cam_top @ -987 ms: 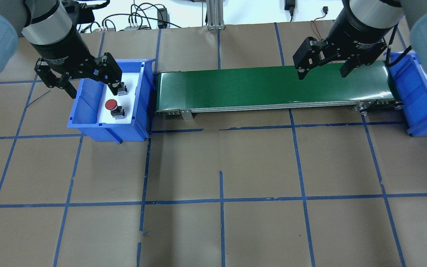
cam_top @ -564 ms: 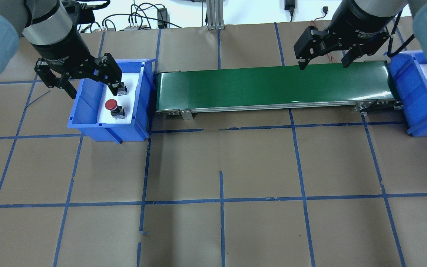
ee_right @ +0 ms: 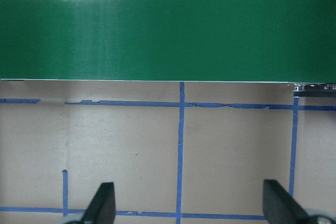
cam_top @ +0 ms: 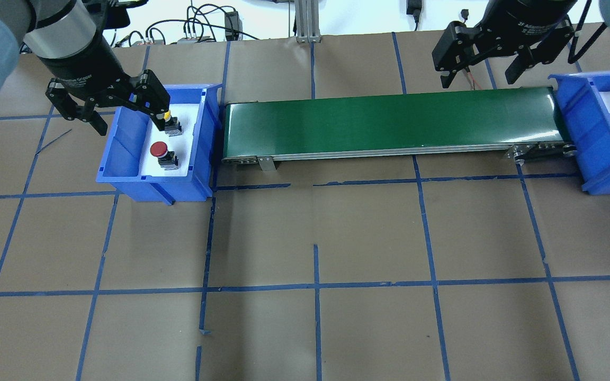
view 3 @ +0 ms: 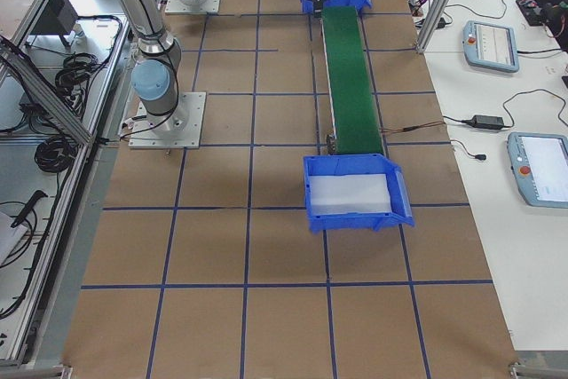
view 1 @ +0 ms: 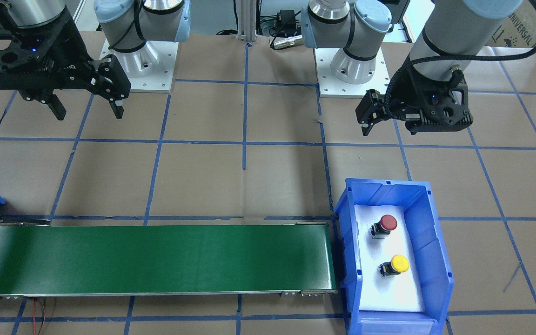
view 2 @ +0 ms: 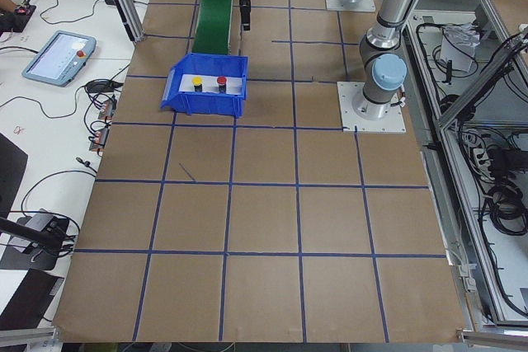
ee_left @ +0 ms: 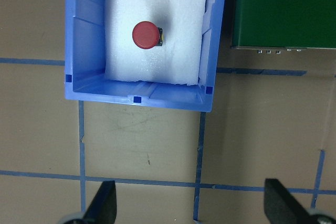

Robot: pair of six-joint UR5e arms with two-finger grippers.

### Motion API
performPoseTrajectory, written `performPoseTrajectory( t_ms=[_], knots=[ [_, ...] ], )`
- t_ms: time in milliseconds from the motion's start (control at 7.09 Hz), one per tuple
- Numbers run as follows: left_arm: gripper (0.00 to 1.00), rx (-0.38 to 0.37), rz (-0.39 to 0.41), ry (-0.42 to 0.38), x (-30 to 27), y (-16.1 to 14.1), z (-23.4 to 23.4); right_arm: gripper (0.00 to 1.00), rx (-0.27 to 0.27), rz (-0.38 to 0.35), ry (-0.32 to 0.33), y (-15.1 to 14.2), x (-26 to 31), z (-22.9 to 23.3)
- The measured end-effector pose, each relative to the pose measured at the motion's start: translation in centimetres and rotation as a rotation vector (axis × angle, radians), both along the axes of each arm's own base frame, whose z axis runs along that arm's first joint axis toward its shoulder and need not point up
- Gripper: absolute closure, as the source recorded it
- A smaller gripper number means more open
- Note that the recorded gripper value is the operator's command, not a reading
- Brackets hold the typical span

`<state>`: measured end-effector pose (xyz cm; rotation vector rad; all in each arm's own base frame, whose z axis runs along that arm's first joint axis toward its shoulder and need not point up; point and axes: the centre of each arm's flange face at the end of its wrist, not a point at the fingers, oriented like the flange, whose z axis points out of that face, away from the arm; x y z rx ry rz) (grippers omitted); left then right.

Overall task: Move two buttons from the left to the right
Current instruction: 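Move the left gripper over the red button in the blue bin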

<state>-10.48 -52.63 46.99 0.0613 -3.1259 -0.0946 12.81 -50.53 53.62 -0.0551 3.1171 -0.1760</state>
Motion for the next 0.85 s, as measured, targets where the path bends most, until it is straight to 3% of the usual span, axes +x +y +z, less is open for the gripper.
performPoseTrajectory(
  t_ms=[423, 846],
  knots=[
    [0.0, -0.003, -0.013, 0.014, 1.5, -6.4, -7.5, 0.0, 0.006, 0.0, -0.006, 0.0, 0.1, -0.2],
    [0.0, 0.01, -0.01, 0.022, 2.1, -7.1, -10.0, 0.0, 0.01, 0.001, -0.009, 0.2, 0.1, -0.3]
  ],
)
